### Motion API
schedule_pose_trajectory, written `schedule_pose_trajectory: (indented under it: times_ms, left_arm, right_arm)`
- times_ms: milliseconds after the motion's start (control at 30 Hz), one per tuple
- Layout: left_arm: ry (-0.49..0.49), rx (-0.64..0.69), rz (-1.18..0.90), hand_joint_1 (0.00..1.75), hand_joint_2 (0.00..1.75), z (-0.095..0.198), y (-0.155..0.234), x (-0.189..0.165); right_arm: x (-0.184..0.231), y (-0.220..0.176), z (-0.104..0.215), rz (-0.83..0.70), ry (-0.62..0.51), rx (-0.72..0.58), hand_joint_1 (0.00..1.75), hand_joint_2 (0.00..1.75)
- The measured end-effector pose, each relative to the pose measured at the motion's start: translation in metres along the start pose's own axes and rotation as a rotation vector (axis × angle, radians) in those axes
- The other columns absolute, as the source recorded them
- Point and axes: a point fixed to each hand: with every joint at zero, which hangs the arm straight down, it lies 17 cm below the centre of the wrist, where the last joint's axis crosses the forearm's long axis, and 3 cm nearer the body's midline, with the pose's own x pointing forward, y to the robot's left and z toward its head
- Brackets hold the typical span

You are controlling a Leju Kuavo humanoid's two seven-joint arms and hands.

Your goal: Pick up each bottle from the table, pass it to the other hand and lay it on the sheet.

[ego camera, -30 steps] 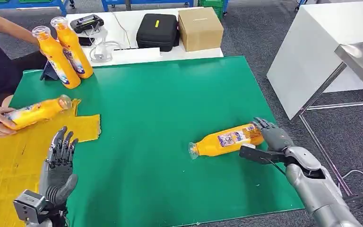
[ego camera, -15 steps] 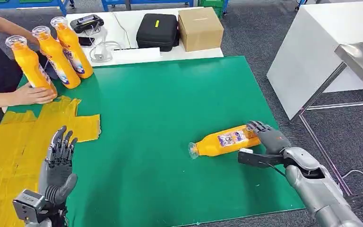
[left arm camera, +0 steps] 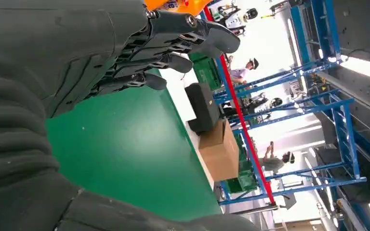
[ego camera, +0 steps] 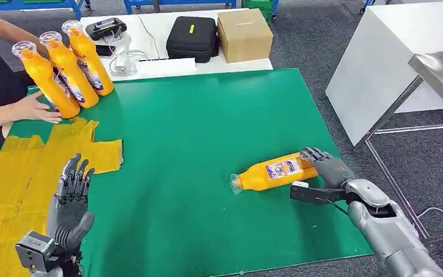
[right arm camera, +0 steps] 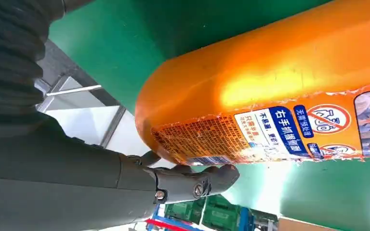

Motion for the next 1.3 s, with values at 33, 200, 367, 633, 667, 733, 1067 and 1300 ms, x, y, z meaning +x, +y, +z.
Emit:
schedule_pose_trajectory:
  times_ms: [33,200,367,633,667,733,1067,1300]
  left_arm:
    - [0.000,-0.001,0.000,0.00,0.00,0.000,0.000,0.000]
    - [0.002,0.000,0.000,0.00,0.00,0.000,0.000,-0.001]
    - [0.002,0.000,0.000,0.00,0.00,0.000,0.000,-0.001]
    - [-0.005,0.010,0.001,0.00,0.00,-0.004,0.003,-0.005]
    - [-0.004,0.009,0.001,0.00,0.00,-0.005,0.003,-0.006]
    - [-0.005,0.008,0.002,0.00,0.00,-0.007,0.003,-0.007]
    - [-0.005,-0.003,0.010,0.00,0.00,-0.014,-0.001,-0.010]
    - [-0.008,-0.004,0.009,0.00,0.00,-0.017,-0.002,-0.010]
  right_arm:
    - [0.000,-0.001,0.000,0.006,-0.004,0.002,0.00,1.75]
    - [0.004,-0.001,0.000,0.045,-0.029,0.011,0.00,1.75]
    - [0.009,-0.001,-0.003,0.085,-0.044,0.022,1.75,1.75]
    - [-0.004,0.028,0.003,0.230,-0.111,0.292,1.75,1.75]
    - [-0.004,0.029,0.002,0.239,-0.113,0.300,1.75,1.75]
    - [-0.006,0.033,0.001,0.262,-0.105,0.313,1.75,1.75]
    - [-0.002,0.056,-0.012,0.324,-0.088,0.344,1.75,1.75]
    - [-0.002,0.062,-0.017,0.333,-0.080,0.359,1.75,1.75]
